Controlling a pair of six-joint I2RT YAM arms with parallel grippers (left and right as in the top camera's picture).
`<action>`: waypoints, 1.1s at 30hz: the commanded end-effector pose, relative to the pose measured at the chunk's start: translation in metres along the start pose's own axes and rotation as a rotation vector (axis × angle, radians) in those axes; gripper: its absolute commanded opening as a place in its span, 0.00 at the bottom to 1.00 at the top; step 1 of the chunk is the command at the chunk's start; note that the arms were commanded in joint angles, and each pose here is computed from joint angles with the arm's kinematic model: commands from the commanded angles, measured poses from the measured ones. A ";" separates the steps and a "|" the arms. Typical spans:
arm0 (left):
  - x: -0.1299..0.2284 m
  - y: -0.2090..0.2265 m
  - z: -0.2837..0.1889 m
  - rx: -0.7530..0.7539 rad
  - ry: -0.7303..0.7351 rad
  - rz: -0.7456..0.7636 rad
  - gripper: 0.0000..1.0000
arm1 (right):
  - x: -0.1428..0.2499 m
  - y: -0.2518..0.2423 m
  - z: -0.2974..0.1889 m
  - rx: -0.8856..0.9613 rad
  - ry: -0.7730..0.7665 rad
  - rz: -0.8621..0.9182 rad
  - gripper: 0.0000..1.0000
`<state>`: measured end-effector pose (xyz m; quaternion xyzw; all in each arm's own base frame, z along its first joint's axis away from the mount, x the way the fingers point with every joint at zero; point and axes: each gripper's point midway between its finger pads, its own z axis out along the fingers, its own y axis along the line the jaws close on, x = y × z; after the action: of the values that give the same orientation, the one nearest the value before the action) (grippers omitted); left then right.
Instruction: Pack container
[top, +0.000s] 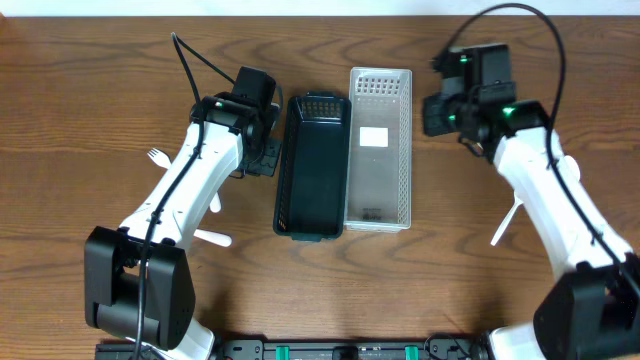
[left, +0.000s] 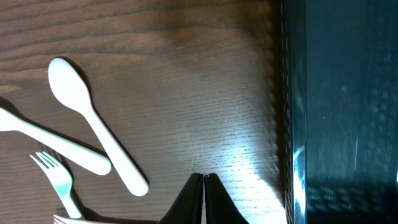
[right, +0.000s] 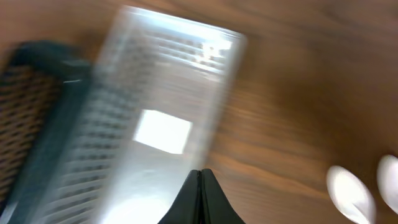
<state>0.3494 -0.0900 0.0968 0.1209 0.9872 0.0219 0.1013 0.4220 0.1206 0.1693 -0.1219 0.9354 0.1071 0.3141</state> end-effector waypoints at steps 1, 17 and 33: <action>0.003 -0.001 0.002 0.010 0.010 -0.006 0.06 | 0.022 0.022 0.017 -0.063 0.087 -0.075 0.02; 0.003 -0.001 0.002 0.010 0.009 -0.006 0.06 | 0.115 0.052 0.031 -0.160 0.476 -0.061 0.02; 0.000 -0.001 0.002 0.010 -0.001 -0.007 0.06 | 0.175 0.088 -0.010 -0.259 0.755 -0.135 0.03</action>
<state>0.3514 -0.0921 0.0971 0.1212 0.9868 0.0173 0.1059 0.2633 0.1658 0.0775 -0.2324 0.9605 0.1423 -0.0570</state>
